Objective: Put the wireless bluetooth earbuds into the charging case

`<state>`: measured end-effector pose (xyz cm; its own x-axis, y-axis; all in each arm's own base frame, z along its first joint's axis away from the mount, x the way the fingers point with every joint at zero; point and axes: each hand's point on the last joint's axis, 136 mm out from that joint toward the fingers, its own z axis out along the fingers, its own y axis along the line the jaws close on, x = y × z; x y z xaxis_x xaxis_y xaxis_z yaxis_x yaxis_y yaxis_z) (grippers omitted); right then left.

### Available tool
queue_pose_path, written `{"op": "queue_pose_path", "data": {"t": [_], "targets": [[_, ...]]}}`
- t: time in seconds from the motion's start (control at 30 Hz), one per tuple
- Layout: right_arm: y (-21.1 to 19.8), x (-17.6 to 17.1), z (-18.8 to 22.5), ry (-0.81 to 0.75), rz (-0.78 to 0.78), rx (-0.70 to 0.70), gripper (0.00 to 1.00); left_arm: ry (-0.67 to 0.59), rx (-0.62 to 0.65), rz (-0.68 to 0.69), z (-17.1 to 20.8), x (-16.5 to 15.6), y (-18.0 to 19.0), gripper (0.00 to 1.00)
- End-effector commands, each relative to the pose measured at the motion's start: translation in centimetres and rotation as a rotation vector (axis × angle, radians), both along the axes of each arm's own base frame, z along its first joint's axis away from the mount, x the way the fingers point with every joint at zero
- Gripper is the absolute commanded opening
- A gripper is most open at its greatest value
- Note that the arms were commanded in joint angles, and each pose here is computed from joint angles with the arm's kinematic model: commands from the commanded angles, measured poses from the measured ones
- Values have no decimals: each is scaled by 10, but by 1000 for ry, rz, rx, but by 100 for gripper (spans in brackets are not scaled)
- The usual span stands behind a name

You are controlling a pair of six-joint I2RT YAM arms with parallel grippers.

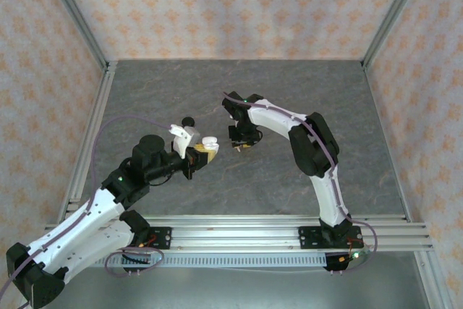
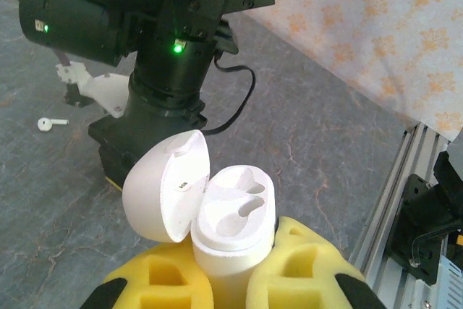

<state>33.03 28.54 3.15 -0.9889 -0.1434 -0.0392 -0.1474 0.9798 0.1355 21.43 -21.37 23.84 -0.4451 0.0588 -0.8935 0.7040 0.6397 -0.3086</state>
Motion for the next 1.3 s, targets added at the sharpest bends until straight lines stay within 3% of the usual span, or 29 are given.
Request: {"op": "queue_pose_path", "data": {"t": [0.0, 0.43, 0.67, 0.8, 1.03, 1.27], "targets": [[-3, -2, -8, 6, 27, -54, 28, -71, -23, -41, 13, -3, -5, 0], [-3, -2, -16, 11, 47, -79, 27, -60, -6, -44, 9, -3, -6, 0], [0, -1, -8, -2, 52, -64, 17, -57, -1, -51, 9, -1, -8, 0], [1, -1, 1, -17, 38, -37, 16, -56, 3, -57, 8, 0, -10, 0], [1, -1, 8, -2, 22, -16, 32, -49, 6, -67, 6, 1, -12, 0], [6, 5, 13, -12, 22, -7, 33, -45, 9, -64, 5, -1, -10, 0]]}}
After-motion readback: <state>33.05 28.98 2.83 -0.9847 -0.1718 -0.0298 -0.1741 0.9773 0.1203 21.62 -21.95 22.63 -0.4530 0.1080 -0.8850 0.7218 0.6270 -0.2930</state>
